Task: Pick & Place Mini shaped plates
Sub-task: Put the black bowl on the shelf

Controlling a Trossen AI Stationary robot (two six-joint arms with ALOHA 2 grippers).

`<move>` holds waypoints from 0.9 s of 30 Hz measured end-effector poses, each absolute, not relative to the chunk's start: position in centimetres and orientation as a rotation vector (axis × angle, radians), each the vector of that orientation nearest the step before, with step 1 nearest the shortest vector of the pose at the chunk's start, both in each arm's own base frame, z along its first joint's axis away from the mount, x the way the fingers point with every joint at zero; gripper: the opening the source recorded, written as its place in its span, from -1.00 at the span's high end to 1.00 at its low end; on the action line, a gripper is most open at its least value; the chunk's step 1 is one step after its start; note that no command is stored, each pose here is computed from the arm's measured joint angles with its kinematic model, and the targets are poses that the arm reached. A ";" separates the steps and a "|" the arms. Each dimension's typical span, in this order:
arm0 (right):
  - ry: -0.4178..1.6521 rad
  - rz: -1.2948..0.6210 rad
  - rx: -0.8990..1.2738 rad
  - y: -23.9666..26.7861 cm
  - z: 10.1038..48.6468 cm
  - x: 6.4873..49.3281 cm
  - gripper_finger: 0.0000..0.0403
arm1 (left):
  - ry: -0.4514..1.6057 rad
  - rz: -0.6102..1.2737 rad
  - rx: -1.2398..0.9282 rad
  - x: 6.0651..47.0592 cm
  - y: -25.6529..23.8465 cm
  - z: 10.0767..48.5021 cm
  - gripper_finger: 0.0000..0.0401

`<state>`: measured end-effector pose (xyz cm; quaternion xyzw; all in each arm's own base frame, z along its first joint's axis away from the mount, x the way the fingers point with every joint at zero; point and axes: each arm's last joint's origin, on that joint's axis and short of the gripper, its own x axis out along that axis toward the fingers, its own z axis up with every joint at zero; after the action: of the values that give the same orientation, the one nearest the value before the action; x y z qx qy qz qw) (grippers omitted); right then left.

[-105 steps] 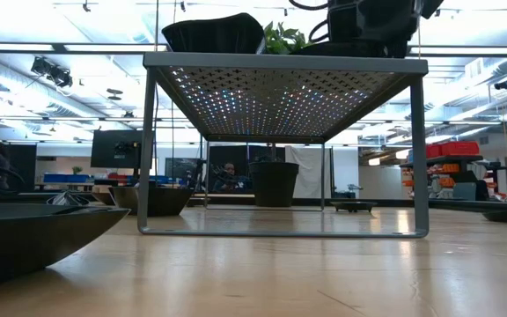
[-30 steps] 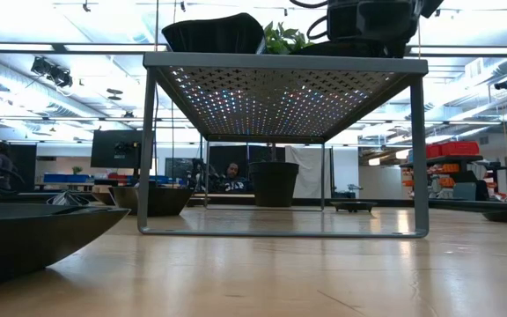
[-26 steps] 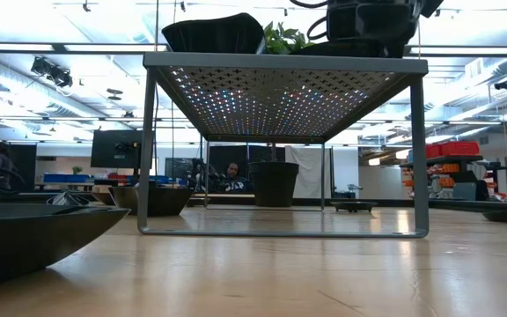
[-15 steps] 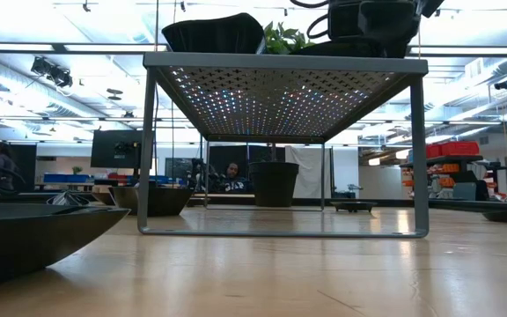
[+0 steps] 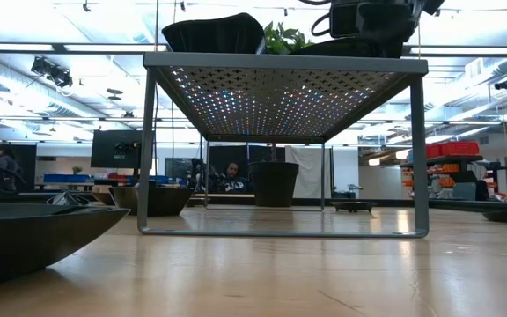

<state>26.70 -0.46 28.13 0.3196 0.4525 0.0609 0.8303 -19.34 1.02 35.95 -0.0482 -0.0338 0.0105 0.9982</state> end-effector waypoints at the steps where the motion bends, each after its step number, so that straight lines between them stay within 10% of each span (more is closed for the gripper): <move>1: 0.945 0.117 0.676 -0.7 28.4 26.5 1.00 | -0.068 0.021 -0.096 -19.3 1.0 36.0 0.88; 27: 0.933 -0.580 0.689 -9.2 26.9 20.8 0.99 | -0.067 0.021 -0.096 -19.3 1.0 36.0 0.88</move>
<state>20.83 -9.15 26.91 0.3207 0.4344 -0.2702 0.7971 -19.33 1.03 35.95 -0.0480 -0.0336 0.0104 0.9982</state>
